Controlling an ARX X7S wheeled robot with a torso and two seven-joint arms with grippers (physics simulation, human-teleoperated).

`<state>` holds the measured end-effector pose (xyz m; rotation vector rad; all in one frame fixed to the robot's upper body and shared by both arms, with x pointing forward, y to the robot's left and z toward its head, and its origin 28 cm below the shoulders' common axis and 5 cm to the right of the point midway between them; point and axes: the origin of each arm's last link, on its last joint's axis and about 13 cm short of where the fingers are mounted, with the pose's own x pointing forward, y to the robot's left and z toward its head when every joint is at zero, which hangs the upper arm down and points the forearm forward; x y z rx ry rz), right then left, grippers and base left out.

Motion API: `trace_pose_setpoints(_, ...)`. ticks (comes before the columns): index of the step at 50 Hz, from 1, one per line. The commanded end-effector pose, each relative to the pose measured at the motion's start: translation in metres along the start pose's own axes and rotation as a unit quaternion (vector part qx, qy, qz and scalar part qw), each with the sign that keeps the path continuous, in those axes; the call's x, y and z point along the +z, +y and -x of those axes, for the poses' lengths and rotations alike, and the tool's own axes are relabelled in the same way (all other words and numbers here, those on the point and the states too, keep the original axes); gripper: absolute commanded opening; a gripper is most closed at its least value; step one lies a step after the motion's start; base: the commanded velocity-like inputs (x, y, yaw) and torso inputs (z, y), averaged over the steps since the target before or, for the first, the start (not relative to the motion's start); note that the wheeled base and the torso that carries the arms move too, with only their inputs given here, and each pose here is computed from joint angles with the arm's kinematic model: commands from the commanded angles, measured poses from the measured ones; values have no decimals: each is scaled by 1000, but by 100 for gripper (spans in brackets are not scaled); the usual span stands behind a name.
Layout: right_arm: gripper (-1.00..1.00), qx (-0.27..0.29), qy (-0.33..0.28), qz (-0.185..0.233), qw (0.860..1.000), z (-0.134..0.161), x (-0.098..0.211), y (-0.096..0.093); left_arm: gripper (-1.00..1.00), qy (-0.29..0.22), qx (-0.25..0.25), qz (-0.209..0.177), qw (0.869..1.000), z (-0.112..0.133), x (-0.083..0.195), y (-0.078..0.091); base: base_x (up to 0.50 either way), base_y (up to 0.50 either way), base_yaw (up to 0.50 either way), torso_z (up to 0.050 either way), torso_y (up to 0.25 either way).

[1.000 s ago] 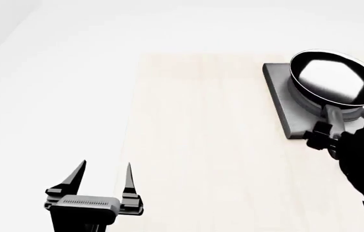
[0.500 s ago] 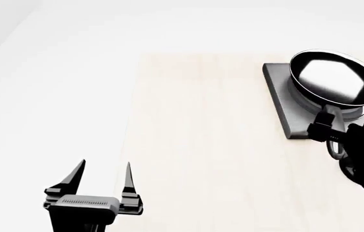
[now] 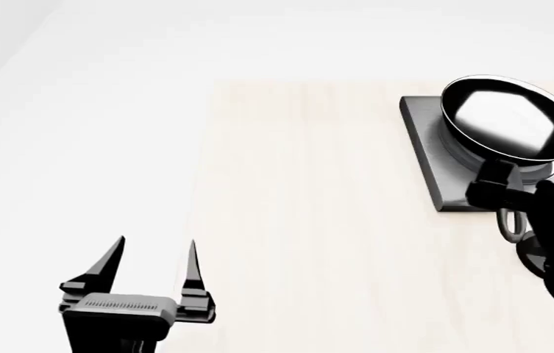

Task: Turn on the stove and put the frying pan on it.

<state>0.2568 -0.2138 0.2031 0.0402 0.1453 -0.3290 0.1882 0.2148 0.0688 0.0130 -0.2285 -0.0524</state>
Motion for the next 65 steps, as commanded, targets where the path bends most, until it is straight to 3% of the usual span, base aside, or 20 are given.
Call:
trace_pose_setpoints(1,100,19,-31,14,999,18,2,9,100,-8,-2,2,1000,0,8,-1,0,0,0,0,0)
trace_pose_setpoints(15,100,24,-62,45,997,36,4,16,100,-22,-4,2,1000,3,18,-2,0,0,0,0,0)
trace_pose_setpoints(65,100,127,-150,85,977,102,23,59,100,-83,-6,15,996,11,68,-1,0,0,0,0,0)
